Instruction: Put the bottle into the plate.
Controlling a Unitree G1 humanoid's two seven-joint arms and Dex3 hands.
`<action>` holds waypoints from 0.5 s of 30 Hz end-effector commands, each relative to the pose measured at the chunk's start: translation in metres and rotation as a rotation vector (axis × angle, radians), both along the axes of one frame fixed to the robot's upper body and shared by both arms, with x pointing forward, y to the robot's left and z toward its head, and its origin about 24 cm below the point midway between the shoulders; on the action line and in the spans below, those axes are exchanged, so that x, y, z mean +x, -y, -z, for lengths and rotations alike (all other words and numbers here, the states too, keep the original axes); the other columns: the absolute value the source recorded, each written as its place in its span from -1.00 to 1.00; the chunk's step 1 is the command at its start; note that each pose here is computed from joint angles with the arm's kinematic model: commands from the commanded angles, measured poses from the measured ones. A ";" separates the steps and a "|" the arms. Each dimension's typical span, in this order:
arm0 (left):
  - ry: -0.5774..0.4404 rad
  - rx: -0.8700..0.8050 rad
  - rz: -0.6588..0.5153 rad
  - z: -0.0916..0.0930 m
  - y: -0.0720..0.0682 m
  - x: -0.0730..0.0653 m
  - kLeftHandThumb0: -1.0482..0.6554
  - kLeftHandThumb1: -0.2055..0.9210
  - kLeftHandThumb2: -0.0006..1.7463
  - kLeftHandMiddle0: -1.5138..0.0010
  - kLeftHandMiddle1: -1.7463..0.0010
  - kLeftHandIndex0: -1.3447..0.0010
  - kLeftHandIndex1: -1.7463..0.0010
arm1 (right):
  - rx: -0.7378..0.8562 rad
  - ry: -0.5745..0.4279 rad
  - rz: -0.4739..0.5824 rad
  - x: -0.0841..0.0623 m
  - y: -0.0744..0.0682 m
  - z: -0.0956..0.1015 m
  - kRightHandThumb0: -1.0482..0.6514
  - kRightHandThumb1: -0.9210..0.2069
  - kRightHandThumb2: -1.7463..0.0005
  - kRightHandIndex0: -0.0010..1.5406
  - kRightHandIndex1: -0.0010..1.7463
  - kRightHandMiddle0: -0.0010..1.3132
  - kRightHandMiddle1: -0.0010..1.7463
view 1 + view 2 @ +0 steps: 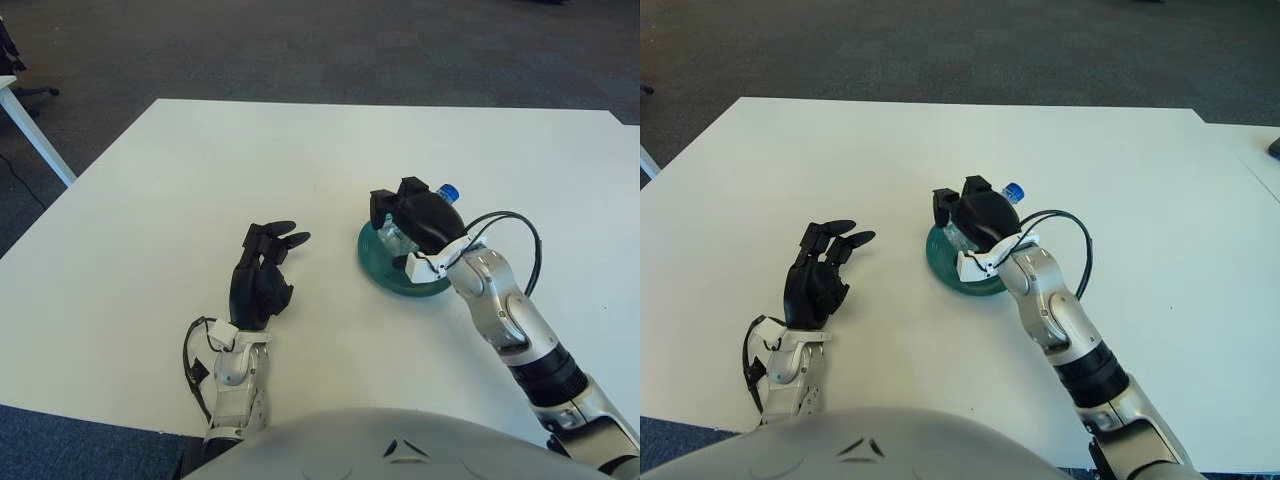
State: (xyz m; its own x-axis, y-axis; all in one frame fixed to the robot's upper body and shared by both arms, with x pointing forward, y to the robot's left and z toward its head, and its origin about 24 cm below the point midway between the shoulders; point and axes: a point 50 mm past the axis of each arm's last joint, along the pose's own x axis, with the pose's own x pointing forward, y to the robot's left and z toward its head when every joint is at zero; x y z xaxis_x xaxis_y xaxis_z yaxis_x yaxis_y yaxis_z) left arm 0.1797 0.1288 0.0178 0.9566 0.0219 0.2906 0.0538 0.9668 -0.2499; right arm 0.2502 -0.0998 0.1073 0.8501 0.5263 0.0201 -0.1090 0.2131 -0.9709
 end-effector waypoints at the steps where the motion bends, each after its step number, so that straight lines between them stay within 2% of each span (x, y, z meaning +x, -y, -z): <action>1: -0.125 -0.079 -0.031 0.024 0.008 -0.015 -0.47 1.00 -0.07 0.34 0.01 0.67 -0.36 | -0.032 0.056 -0.016 -0.006 0.001 0.000 0.23 0.87 -1.00 0.30 0.76 0.13 1.00; 11: -0.126 -0.078 -0.031 0.024 0.007 -0.015 -0.47 1.00 -0.07 0.34 0.01 0.67 -0.36 | -0.035 0.118 -0.042 -0.016 0.002 0.003 0.23 0.86 -0.99 0.30 0.76 0.11 1.00; 15: -0.125 -0.078 -0.031 0.024 0.008 -0.015 -0.47 1.00 -0.07 0.34 0.01 0.67 -0.36 | -0.057 0.111 -0.052 -0.019 0.002 0.002 0.23 0.86 -0.99 0.31 0.75 0.11 1.00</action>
